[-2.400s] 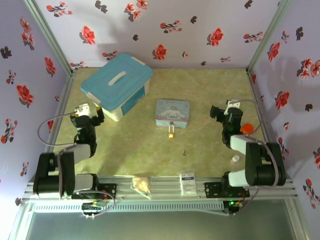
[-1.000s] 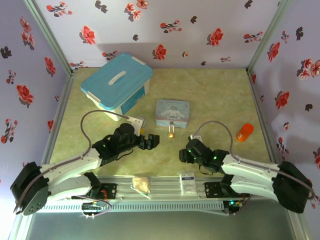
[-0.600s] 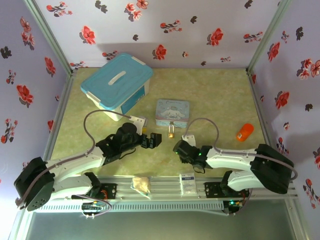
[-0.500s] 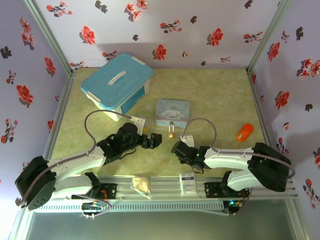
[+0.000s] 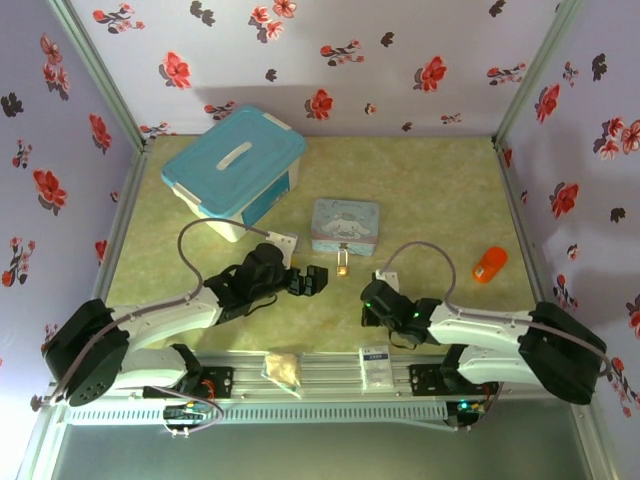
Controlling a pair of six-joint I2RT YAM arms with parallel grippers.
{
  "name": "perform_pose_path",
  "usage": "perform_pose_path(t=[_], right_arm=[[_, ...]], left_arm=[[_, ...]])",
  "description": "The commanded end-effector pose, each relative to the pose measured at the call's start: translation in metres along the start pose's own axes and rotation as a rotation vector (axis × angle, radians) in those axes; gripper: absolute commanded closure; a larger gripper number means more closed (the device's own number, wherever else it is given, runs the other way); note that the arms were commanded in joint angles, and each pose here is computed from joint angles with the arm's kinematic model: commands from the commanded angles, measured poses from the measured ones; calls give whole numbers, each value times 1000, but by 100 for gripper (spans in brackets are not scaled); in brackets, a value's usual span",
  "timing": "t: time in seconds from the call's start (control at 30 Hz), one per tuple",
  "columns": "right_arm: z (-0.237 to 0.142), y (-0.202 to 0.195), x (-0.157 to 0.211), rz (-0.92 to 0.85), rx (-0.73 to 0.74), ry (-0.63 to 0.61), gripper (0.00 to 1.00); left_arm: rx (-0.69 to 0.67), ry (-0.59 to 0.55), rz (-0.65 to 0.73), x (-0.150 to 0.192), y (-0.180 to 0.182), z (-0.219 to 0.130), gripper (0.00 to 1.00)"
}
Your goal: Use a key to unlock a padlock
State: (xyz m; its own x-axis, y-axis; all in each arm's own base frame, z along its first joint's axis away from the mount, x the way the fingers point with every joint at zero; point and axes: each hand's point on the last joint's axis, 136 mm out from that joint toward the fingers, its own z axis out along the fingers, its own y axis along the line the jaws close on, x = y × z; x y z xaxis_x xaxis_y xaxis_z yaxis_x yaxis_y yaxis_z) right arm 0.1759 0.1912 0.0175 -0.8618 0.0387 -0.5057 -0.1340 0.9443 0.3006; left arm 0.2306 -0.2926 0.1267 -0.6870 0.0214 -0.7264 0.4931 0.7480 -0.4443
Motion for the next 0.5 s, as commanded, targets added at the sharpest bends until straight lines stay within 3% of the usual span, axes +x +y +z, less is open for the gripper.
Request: perform_pose_path(t=[0.0, 0.3, 0.47], right_arm=[[-7, 3, 9, -41, -83, 45, 100], [-62, 61, -18, -200, -495, -132, 100], [-88, 84, -32, -258, -612, -209, 100]], left_arm=[[58, -35, -26, -12, -16, 5, 0], [375, -55, 42, -14, -69, 0, 4], [509, -30, 63, -8, -87, -6, 18]])
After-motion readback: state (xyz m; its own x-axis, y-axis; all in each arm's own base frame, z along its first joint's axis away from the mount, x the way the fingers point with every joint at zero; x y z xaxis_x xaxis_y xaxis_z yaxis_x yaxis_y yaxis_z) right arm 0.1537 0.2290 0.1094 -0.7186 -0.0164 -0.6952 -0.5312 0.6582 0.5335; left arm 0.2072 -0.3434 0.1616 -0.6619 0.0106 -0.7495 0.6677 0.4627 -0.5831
